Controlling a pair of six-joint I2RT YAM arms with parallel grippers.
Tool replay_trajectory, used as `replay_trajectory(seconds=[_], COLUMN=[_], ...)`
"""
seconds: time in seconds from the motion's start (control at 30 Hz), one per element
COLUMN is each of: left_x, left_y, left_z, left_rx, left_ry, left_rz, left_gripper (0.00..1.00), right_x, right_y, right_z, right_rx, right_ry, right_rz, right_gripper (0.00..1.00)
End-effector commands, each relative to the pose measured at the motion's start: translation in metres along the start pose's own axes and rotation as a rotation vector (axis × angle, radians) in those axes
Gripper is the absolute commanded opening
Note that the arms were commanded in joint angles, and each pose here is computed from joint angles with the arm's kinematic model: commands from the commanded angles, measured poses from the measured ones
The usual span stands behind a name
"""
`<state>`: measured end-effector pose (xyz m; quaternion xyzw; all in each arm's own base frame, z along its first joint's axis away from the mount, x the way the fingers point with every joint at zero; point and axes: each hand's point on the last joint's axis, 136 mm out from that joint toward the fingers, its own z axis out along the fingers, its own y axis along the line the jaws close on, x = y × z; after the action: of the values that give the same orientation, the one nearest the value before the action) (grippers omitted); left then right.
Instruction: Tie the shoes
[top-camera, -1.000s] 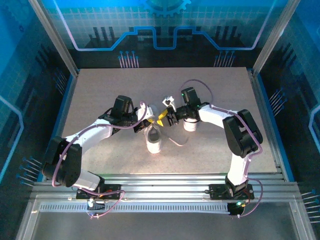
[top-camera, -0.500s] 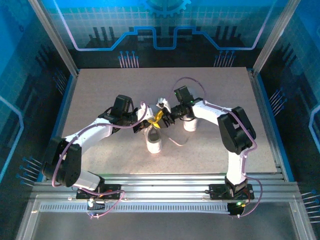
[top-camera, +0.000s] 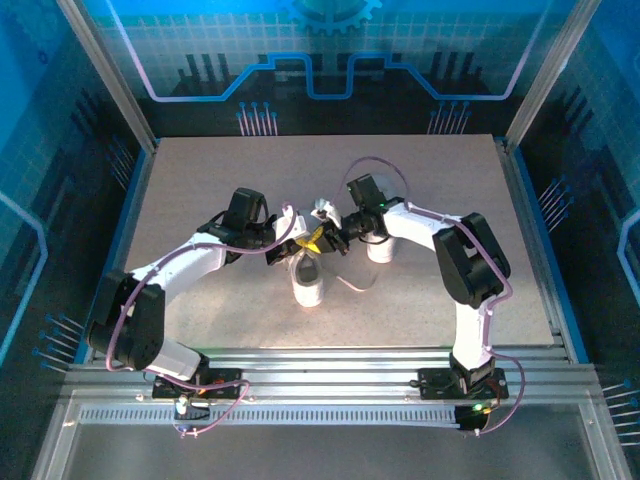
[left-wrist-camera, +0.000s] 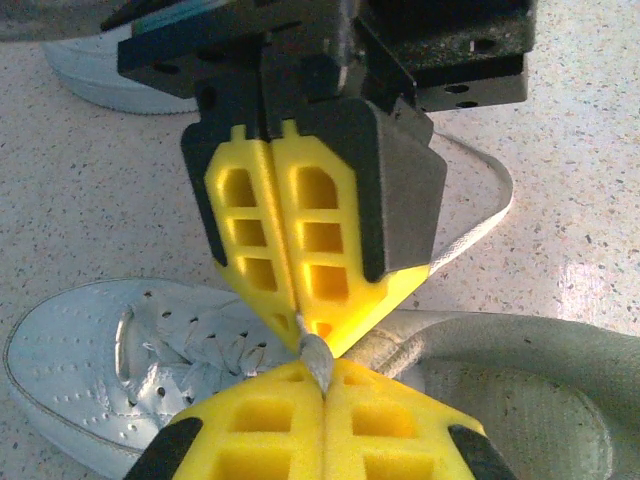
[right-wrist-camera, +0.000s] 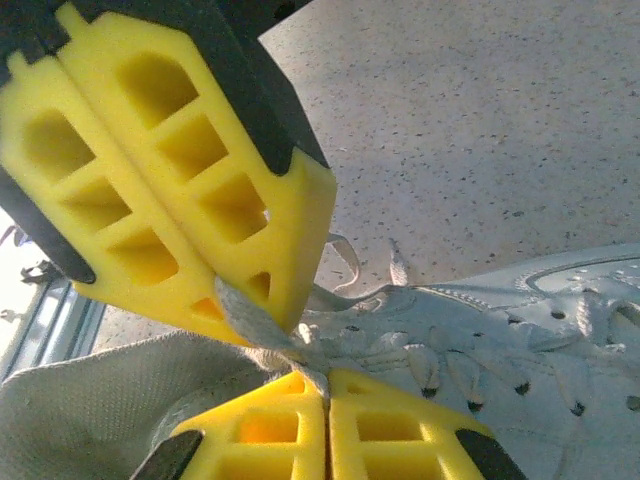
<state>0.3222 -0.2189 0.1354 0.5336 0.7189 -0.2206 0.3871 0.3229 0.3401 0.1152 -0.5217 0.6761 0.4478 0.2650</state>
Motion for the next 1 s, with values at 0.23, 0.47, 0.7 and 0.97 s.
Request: replay_trajectory(seconds=[0.23, 0.47, 0.7, 0.97], left_x=[-0.010, -0.012, -0.010, -0.010], left_y=[0.008, 0.004, -0.008, -0.012], left_z=[-0.002, -0.006, -0.005, -0.005], left_rx=[-0.002, 0.006, 0.037, 0.062], left_ry=[-0.007, -0.011, -0.005, 0.000], left_rz=[-0.016, -0.012, 0.085, 0.143], left_gripper=[0.01, 0.00, 0.00, 0.00], right_x=[0.002, 0.007, -0.004, -0.028], right_y=[0.002, 0.017, 0.026, 0.023], right_z=[-0.020, -0.020, -0.039, -0.043], right_rx=[0.205, 0.158, 0.144, 0.135], right_ry=[-0.019, 0.027, -0.009, -0.052], right_rz=[-0.016, 0.028, 0.005, -0.105], right_gripper=[0.04, 0.25, 0.40, 0.48])
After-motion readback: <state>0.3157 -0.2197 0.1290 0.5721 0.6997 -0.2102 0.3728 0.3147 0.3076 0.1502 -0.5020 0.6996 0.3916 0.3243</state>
